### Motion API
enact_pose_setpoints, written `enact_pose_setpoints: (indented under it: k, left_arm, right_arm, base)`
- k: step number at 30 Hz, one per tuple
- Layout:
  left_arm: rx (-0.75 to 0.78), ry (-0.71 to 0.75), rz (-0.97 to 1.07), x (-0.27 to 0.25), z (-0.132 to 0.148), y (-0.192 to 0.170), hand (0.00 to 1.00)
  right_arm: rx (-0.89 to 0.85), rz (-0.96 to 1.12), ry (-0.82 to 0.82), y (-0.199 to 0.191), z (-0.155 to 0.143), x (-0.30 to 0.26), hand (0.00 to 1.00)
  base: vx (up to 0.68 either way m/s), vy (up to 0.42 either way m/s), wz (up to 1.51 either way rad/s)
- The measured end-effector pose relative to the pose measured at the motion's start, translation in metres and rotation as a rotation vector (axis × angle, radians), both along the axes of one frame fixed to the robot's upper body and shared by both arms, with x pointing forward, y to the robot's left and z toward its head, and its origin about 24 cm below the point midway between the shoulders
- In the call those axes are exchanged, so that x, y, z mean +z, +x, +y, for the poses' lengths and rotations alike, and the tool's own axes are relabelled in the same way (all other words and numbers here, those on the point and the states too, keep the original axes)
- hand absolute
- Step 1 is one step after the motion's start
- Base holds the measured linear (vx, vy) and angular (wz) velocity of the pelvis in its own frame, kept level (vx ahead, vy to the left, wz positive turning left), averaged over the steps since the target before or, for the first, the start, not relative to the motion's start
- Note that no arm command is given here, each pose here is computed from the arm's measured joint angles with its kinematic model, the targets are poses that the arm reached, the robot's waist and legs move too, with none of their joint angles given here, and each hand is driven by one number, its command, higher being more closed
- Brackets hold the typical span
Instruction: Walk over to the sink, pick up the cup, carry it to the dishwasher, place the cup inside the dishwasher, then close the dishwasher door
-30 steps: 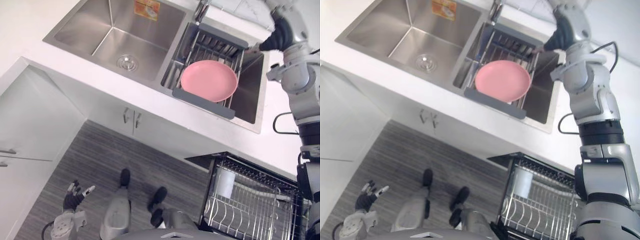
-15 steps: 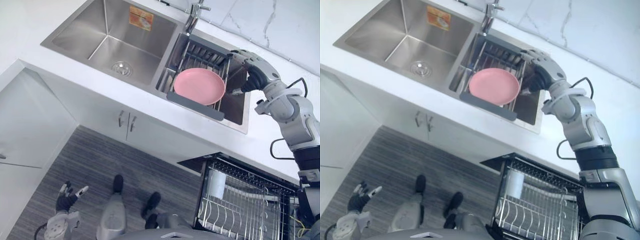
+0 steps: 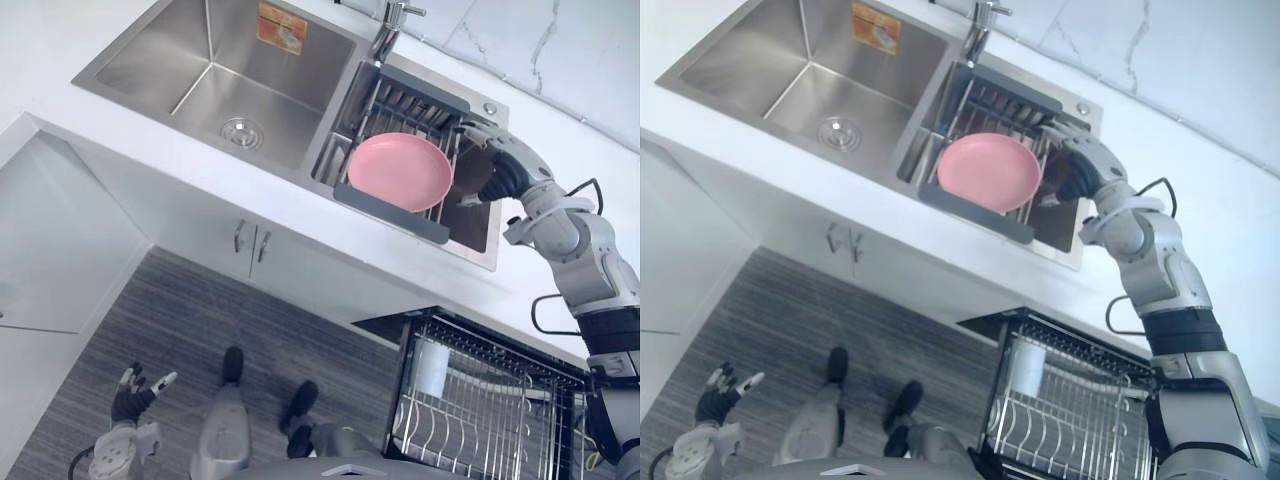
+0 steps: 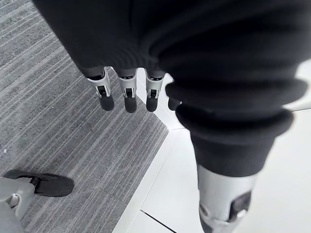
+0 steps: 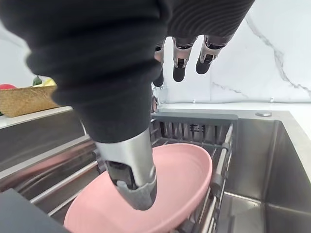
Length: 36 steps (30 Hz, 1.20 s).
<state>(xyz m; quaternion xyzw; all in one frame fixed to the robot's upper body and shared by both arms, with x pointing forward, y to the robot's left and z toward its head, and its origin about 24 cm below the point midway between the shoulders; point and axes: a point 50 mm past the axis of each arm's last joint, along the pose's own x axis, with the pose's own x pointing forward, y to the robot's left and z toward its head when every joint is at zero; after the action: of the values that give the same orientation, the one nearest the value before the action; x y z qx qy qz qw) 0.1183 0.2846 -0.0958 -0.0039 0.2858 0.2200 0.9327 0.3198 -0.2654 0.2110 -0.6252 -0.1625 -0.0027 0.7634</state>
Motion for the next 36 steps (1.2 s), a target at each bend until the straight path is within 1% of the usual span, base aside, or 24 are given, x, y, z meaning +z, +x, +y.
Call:
enact_pose_setpoints:
  k: [7,11,23,36]
  left_arm:
    - [0.002,0.001,-0.002,0.0,0.0,0.0,0.0]
    - [0.001,0.005,-0.004,0.001,0.002,0.001,0.0]
    - [0.001,0.016,-0.005,0.003,0.004,0.001,0.0]
    - [-0.003,0.02,-0.007,0.004,0.006,0.002,0.0]
  right_arm:
    - [-0.008,0.016,0.005,-0.002,-0.003,-0.006,0.0]
    - [0.0,0.004,0.045,-0.001,0.0,-0.008,0.0]
    - [0.016,0.011,0.042,0.0,0.008,-0.017,0.0]
    - [0.011,-0.012,0.037,0.0,0.008,-0.016,0.0]
  base:
    - [0.01,0.025,-0.03]
    - [0.05,0.013,-0.01]
    - [0.01,0.003,0.0]
    - [0.03,0.007,0.0]
